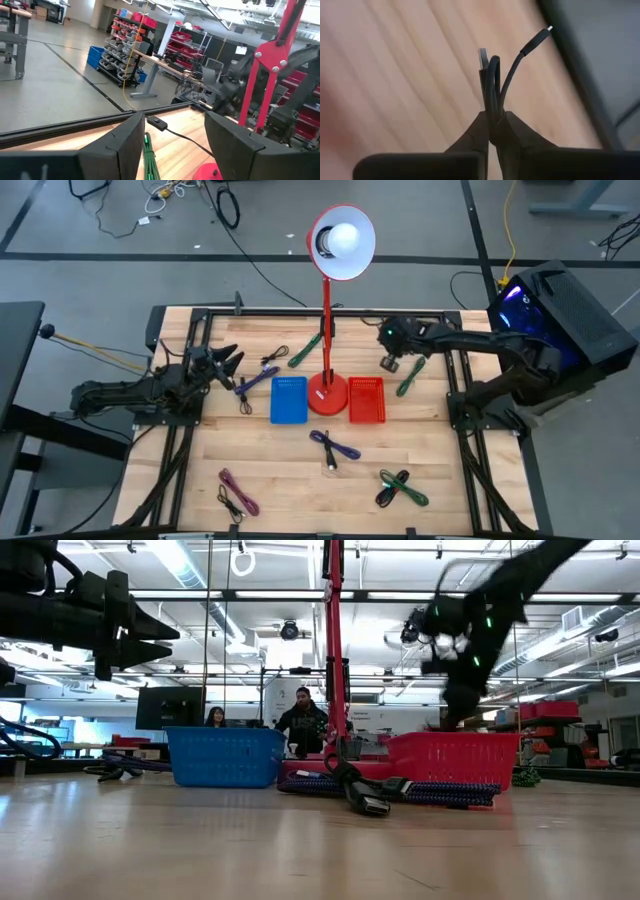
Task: Pick & Place USB Port
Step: Put the black charger cable into the orange bin
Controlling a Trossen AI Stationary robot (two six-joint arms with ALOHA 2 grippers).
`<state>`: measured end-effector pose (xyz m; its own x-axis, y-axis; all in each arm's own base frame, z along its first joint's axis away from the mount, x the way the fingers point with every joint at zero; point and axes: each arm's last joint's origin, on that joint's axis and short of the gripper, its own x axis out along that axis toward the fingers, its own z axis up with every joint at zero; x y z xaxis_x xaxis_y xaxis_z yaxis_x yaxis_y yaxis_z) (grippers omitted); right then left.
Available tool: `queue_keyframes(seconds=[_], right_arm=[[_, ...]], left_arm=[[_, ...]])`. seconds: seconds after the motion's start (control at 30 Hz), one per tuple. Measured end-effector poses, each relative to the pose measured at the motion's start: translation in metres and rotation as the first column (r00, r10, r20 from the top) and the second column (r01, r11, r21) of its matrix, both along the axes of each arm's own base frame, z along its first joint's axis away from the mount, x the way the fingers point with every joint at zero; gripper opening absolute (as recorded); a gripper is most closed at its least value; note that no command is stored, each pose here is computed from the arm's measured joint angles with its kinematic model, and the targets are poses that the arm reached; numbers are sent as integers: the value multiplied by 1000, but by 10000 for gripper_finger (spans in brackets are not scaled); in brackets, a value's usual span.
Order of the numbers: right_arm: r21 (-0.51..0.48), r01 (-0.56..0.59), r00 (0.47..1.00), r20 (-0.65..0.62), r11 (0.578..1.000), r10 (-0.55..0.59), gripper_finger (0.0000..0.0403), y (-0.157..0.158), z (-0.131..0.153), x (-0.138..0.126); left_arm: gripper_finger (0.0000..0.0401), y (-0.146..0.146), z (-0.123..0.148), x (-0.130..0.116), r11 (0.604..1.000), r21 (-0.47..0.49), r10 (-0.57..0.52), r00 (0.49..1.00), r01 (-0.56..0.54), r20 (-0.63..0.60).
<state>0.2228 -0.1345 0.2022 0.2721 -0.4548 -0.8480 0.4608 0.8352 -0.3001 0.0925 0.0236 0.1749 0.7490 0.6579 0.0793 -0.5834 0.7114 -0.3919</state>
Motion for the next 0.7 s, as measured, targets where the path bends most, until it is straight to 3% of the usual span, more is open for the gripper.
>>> queue_keyframes(seconds=[0.13,0.3,0.43,0.7], right_arm=[[-3,-113,977,182,994,111,25,28,54,21],[-9,-250,908,344,968,238,25,90,95,31],[-14,-279,889,373,960,264,24,140,99,28],[45,-151,862,496,988,109,24,221,78,23]], left_arm=[[213,0,1,0,998,-51,-25,998,28,60],[213,-3,4,2,990,-40,-128,988,132,88],[213,-5,8,2,977,18,-214,972,214,99],[213,-6,9,2,971,27,-240,964,239,110]])
